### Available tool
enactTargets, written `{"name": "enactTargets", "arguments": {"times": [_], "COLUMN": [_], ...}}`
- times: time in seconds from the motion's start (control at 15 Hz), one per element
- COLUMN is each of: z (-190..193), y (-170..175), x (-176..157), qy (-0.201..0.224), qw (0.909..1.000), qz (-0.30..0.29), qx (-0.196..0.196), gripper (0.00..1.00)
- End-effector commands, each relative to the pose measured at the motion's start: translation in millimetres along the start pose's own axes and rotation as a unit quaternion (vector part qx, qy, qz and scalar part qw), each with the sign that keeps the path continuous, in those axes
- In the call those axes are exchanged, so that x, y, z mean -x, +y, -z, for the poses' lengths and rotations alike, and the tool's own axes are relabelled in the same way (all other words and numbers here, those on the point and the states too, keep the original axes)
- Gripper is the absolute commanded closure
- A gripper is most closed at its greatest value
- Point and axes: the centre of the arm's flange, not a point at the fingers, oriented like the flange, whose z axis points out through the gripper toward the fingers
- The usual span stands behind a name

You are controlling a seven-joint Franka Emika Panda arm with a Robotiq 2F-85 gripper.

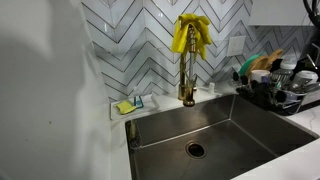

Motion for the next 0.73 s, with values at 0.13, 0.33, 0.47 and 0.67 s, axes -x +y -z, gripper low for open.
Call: {"name": "enactTargets", "arguments": {"times": [0.13, 0.33, 0.47, 0.67], "z": [7, 4, 1, -1], "y": [12, 6, 3, 2], "x": [21, 24, 10, 12], "qy": [-0.032, -0.048, -0.043, -0.045], "qw": [0.9946, 0.9925, 0.994, 0.9937], "qz": [-0.079, -0.095, -0.081, -0.084], "qx": [-0.06, -0.061, -0.06, -0.058], "gripper": [0.0, 0.0, 0.0, 0.0]}}
